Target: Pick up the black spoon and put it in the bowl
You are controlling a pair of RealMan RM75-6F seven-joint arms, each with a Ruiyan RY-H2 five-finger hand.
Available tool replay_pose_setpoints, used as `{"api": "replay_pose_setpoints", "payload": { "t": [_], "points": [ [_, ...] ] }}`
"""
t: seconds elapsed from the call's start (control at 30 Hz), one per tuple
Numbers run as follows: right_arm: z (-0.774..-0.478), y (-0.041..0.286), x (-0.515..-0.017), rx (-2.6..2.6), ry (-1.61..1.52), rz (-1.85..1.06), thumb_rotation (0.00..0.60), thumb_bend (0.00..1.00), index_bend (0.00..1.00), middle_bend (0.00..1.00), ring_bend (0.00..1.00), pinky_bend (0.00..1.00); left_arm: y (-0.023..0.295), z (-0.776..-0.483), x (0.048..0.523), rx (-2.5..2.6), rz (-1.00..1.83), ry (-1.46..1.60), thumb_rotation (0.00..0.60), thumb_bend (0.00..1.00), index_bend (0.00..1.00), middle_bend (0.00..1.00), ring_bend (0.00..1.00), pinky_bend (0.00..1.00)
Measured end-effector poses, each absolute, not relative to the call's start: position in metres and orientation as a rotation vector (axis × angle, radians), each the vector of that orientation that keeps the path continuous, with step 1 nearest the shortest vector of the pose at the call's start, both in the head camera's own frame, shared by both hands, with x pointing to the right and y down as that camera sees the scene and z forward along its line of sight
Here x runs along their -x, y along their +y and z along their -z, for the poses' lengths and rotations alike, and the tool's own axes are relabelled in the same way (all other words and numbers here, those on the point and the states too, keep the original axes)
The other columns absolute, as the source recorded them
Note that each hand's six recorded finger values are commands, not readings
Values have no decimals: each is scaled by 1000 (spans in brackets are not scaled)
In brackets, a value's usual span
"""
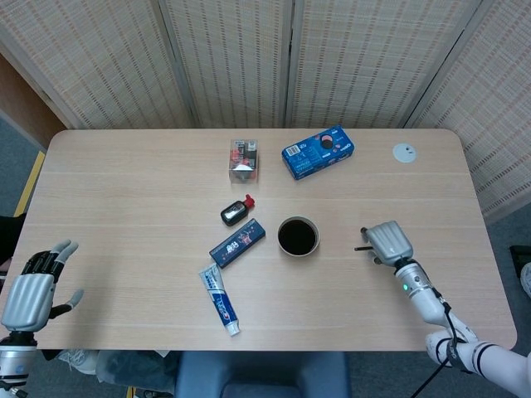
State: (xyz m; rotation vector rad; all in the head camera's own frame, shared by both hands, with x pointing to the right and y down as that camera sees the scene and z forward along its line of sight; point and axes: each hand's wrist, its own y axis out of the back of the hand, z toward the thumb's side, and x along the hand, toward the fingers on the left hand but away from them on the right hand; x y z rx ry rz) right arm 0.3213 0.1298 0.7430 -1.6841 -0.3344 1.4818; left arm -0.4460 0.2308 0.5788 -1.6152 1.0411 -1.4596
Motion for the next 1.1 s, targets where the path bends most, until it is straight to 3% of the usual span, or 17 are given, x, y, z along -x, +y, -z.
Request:
{"api": "replay_pose_setpoints", "payload": {
  "t": [1.1],
  "points": [
    [-780, 134, -306, 1573, -136, -1518, 600, 314, 480, 1000, 1000, 1000, 237, -582, 457, 1603, 1488, 1055, 600, 242, 129, 128, 184, 163]
  ]
}}
